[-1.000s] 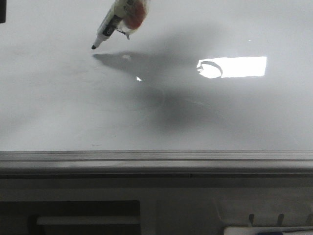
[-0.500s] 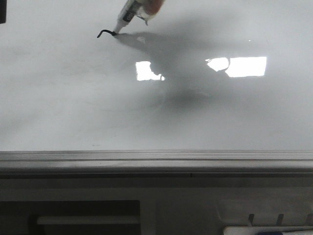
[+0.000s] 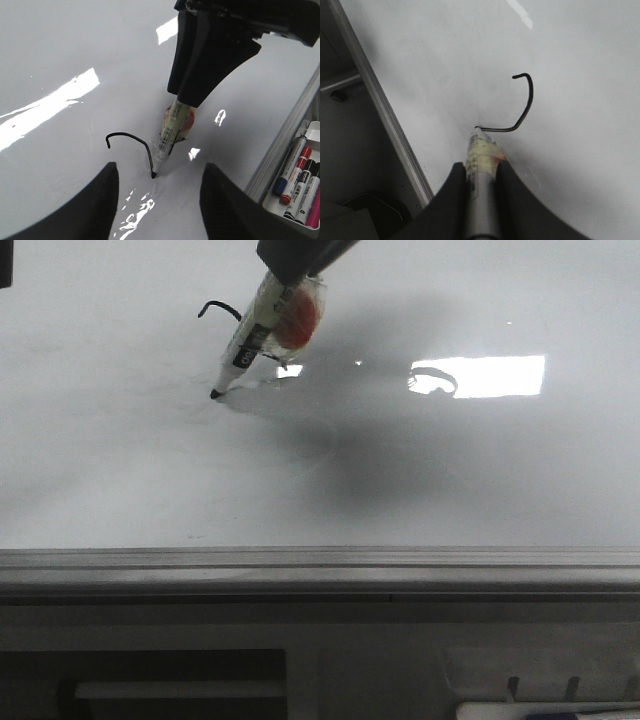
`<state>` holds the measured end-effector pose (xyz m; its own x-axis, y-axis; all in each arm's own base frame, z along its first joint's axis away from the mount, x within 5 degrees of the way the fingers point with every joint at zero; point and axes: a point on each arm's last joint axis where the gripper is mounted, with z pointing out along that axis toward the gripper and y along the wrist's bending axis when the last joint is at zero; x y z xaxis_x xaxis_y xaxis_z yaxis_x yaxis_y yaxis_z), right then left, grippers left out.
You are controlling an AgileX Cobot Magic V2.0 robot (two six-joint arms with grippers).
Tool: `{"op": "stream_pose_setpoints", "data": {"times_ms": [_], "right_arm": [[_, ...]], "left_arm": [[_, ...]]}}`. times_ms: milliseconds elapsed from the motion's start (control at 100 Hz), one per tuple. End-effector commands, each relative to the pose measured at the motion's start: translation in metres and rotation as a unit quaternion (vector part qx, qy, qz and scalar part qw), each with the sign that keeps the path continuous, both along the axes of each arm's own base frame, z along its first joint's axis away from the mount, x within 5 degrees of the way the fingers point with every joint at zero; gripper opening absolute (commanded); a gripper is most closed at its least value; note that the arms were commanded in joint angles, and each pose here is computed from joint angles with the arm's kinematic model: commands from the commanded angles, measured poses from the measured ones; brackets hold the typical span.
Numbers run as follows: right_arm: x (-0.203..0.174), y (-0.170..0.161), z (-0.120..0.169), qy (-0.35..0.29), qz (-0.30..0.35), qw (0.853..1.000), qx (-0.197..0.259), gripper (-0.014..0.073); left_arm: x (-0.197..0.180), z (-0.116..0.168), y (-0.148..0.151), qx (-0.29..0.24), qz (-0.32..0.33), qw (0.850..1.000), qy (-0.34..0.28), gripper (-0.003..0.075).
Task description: Write number 3 on whiteboard
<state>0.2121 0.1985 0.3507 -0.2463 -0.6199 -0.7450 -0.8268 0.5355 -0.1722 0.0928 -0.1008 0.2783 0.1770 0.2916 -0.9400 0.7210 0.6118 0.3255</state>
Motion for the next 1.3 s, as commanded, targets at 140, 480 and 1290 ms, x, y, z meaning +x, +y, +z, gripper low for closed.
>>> {"op": "stream_pose_setpoints", "data": {"times_ms": [140,480,1290], "right_arm": [[-0.004,-0.014,0.015,-0.018,-0.014,1.000,-0.021,-0.0041],[-0.005,0.018,-0.001,-0.014,0.024,0.999,-0.019,-0.0041],[-0.048,0.017,0.034,-0.026,0.079,0.997,0.003,-0.0041]], "left_arm": [[0.001,0.017,-0.001,-0.043,-0.002,0.999,-0.028,0.0334],[0.001,0.017,-0.001,-0.043,-0.002,0.999,-0.028,0.0334],[-0.004,-0.001,-0.036,0.008,-0.094,0.995,-0.012,0.0335]]}}
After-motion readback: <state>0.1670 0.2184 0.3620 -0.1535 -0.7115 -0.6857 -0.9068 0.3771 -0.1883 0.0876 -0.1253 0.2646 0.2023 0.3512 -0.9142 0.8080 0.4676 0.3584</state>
